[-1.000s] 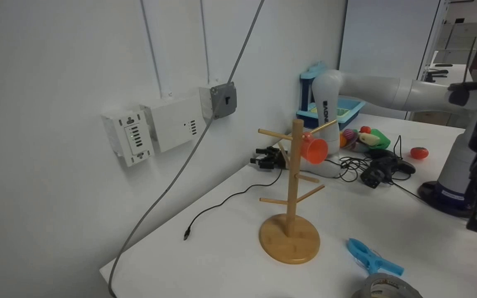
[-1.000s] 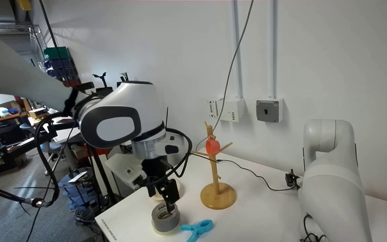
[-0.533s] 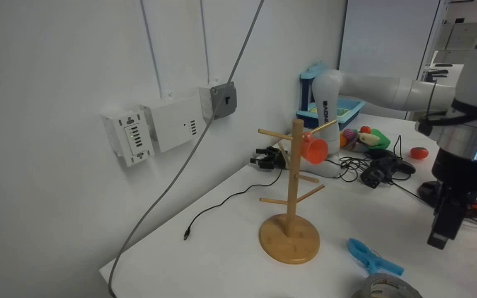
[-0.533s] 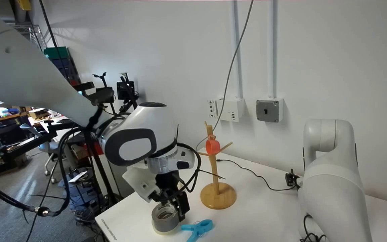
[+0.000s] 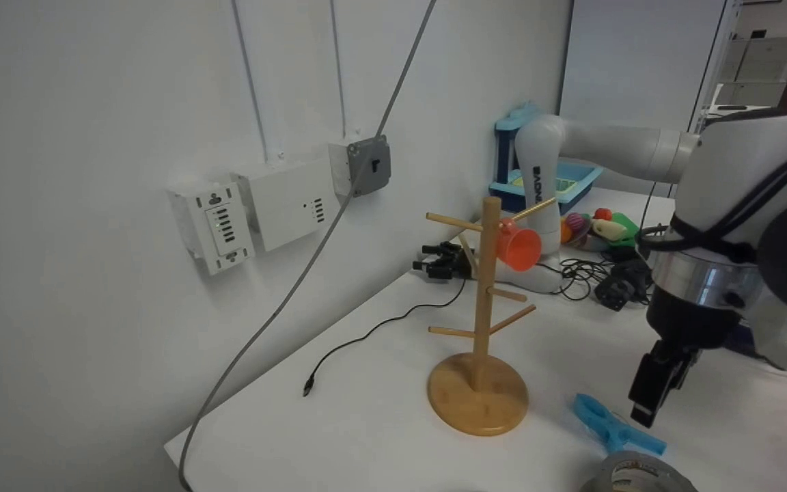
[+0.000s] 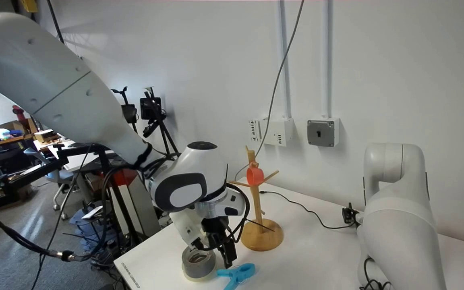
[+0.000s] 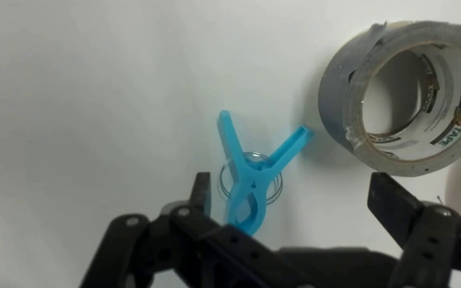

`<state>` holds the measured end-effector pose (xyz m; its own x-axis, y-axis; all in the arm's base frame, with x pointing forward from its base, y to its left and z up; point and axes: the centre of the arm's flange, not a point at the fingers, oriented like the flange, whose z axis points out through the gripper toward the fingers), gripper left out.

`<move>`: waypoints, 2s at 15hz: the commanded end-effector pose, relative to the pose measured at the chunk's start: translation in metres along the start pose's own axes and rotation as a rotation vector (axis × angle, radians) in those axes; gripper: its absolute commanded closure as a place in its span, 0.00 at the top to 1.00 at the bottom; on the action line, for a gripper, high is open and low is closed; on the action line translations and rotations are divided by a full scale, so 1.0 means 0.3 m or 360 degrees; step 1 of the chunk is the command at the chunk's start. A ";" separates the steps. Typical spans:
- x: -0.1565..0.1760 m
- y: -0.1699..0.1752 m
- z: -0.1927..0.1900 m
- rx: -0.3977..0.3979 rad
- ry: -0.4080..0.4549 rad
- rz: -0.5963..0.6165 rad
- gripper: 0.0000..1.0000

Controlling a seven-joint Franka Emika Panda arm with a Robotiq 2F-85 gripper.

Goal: Hang the peg on the wooden stand

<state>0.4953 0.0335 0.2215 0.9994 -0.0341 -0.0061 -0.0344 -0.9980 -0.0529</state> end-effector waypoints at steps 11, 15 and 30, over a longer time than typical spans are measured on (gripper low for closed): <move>0.166 0.048 0.260 -0.0046 0.0091 0.0297 1.00; 0.155 0.030 0.300 -0.0050 0.0066 0.0300 1.00; 0.128 0.020 0.360 -0.0138 0.0034 0.0306 1.00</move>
<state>0.5301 0.0307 0.1219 0.9762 -0.2165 -0.0103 -0.2163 -0.9762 0.0177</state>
